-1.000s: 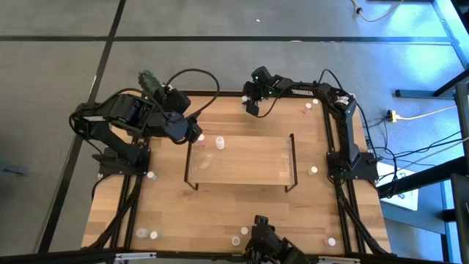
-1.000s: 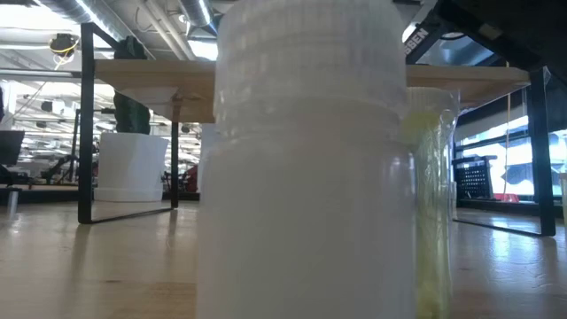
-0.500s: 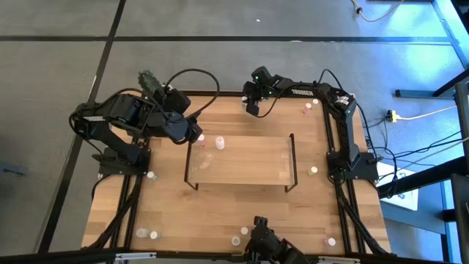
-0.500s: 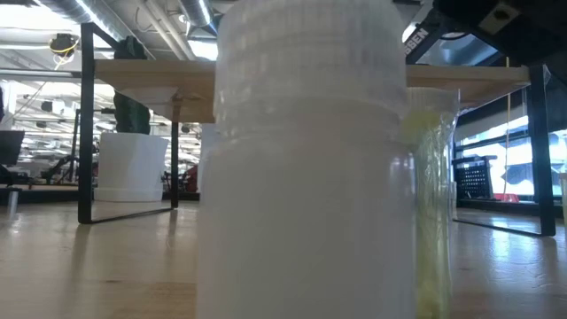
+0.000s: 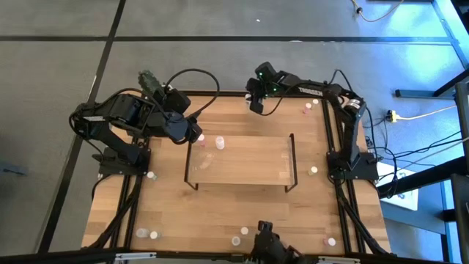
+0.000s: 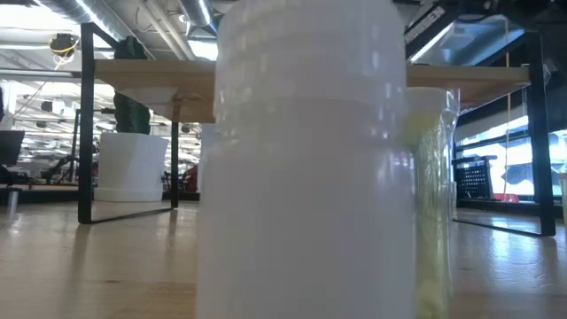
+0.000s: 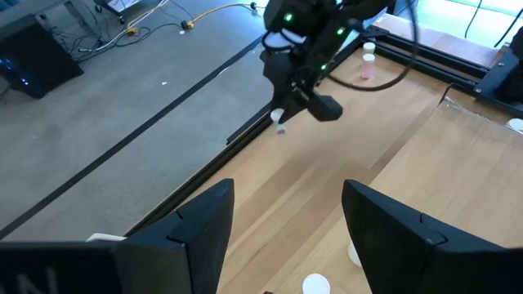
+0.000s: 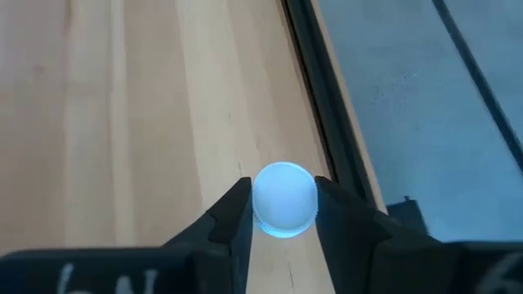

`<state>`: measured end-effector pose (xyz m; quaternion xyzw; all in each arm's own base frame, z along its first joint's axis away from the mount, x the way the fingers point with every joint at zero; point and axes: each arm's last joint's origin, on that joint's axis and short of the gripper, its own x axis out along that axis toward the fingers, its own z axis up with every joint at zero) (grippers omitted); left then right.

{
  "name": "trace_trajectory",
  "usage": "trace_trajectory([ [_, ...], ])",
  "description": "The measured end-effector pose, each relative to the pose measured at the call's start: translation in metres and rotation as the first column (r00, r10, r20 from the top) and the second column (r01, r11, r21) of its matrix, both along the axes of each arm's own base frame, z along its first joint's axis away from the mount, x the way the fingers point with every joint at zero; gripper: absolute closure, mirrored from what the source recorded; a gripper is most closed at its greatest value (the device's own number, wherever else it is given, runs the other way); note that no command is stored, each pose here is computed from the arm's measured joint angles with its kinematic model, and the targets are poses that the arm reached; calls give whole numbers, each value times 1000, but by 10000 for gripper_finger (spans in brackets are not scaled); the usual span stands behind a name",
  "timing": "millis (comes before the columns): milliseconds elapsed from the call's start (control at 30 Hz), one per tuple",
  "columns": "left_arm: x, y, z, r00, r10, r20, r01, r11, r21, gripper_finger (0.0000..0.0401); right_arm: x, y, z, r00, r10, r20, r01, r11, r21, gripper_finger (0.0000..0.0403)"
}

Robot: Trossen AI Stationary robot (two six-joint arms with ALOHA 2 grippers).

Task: Pick and place medicine bottles onto shelf by color
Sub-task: Put the top blue pill bottle on the shelf

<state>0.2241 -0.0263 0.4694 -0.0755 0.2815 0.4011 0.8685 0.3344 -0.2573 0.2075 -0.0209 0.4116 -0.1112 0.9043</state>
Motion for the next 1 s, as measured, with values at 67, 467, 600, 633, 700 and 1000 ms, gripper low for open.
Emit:
trace_trajectory([
  [67,0,0,0,1000,0,-1,0,1000,0,179,0,11,13,1000,2,-11,-3,1000,-25,284],
  [467,0,0,0,1000,-1,-2,1,1000,1,179,-5,91,92,988,153,24,-151,986,-63,283],
  [600,0,0,0,1000,-1,-3,1,1000,1,179,-1,116,117,975,220,19,-218,974,-60,284],
  [633,0,0,0,1000,-1,-3,1,1000,1,179,0,121,122,972,236,17,-234,970,-59,284],
  [700,0,0,0,1000,-1,-3,1,1000,0,179,4,133,131,963,269,27,-267,962,-65,284],
  [1000,0,-1,-1,1000,-21,-13,21,999,-26,179,16,177,140,904,423,59,-422,906,-37,284],
])
